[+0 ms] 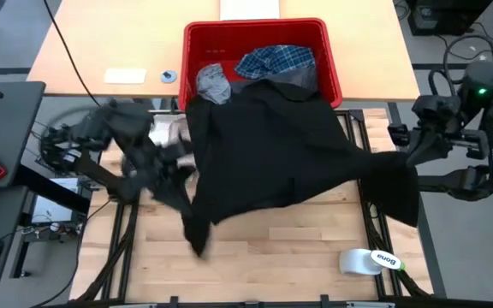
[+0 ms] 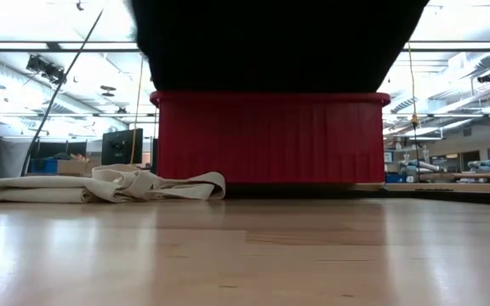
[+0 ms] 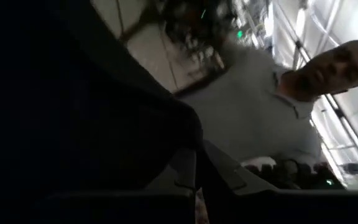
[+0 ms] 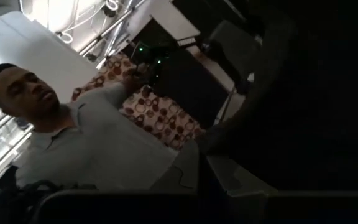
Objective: Fold Laundry from Bin
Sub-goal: Fold the black shirt
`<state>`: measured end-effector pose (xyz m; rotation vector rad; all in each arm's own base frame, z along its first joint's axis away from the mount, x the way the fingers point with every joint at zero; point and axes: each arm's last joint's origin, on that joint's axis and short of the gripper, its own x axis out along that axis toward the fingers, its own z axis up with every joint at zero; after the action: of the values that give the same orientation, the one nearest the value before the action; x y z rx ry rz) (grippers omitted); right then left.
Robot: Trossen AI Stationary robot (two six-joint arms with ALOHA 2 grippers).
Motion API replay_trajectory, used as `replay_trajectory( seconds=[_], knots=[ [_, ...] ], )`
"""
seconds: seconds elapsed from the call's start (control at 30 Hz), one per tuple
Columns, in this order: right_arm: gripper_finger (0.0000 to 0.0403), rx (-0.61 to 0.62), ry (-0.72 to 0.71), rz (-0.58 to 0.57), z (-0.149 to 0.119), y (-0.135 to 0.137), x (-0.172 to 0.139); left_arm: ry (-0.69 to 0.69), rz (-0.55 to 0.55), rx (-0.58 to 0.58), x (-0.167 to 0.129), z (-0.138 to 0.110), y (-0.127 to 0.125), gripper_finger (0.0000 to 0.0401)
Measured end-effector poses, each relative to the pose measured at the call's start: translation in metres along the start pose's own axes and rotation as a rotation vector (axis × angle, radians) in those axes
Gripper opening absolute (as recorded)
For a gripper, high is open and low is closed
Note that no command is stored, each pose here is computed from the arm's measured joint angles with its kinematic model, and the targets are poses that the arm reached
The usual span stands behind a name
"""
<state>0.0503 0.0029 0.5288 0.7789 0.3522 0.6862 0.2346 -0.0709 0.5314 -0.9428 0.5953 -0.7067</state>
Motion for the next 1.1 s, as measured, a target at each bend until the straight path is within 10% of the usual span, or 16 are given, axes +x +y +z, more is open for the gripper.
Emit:
replay_trajectory(
  seconds=[0.57, 1.1],
  knots=[
    [0.0007, 0.15, 0.151, 0.053, 0.024, -0.028, 0.043, 0.134, 0.063, -0.302, 0.034, -0.046, -0.016, 0.0015],
    [0.0007, -0.12, 0.051, 0.303, 0.106, -0.011, 0.118, -0.353, -0.253, 0.371, -0.032, -0.037, -0.079, 0.0007]
  ],
)
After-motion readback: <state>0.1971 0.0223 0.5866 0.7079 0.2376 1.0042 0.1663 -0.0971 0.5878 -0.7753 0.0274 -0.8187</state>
